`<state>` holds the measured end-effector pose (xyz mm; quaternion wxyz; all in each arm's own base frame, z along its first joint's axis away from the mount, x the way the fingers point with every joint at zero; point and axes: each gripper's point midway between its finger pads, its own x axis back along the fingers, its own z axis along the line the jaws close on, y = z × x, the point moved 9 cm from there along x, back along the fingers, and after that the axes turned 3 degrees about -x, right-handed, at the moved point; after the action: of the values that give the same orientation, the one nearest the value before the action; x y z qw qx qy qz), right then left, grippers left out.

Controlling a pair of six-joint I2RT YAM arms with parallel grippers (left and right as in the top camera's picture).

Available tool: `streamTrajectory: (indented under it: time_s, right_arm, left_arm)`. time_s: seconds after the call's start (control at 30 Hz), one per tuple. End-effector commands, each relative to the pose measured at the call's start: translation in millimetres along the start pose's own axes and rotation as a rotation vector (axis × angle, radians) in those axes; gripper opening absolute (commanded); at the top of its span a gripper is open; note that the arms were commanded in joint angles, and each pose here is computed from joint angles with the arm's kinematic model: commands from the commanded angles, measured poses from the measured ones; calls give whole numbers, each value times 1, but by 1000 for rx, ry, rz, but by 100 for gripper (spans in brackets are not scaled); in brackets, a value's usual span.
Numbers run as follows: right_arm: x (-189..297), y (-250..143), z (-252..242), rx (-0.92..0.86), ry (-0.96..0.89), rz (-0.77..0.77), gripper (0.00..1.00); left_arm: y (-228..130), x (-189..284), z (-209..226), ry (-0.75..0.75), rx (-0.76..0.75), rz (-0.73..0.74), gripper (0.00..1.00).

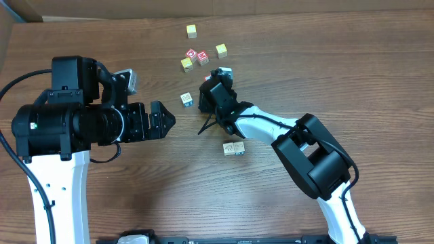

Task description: Flip 5 blocks

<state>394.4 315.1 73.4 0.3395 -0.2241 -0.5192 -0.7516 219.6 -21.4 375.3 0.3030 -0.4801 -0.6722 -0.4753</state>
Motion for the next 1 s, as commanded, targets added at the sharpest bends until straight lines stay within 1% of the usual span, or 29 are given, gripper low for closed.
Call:
streamTrajectory:
  time_s: [0.0, 0.07, 0.2, 0.27, 0.47, 0.5, 0.53, 0.57, 0.67, 0.8, 0.87, 0.97]
  right_arm:
    - [3, 3, -3, -11, -23, 5, 46]
    - [17, 12, 1, -9, -20, 1, 41]
    - [50, 37, 13, 60, 10, -34, 38]
    - [69, 48, 17, 84, 18, -43, 35]
    - [123, 59, 19, 97, 31, 33, 34]
    - [126, 60, 19, 97, 31, 33, 36]
    - [128, 61, 19, 97, 32, 32, 52]
    - [128, 61, 19, 102, 33, 32, 61]
    - [124, 57, 19, 161, 49, 56, 66]
    - [109, 50, 18, 224, 45, 66, 78]
    - [94, 44, 17, 258, 47, 64, 81]
    - [69, 34, 14, 299, 46, 62, 80]
  left_arm:
    - [3, 4, -1, 1, -4, -17, 100]
    - [3, 4, -1, 1, -4, -17, 100]
    - [3, 4, -1, 1, -4, -17, 100]
    - [3, 4, -1, 1, -4, -17, 100]
    - [3, 4, -1, 1, -4, -17, 100]
    - [3, 4, -1, 1, -4, -17, 100]
    - [3, 4, -1, 0, -4, -17, 100]
    - [3, 4, -1, 0, -4, -17, 100]
    - [3, 4, -1, 1, -4, -17, 100]
    - [3, 4, -1, 0, -4, -17, 100]
    - [3, 4, -1, 1, -4, -17, 99]
    - [3, 4, -1, 1, -4, -17, 100]
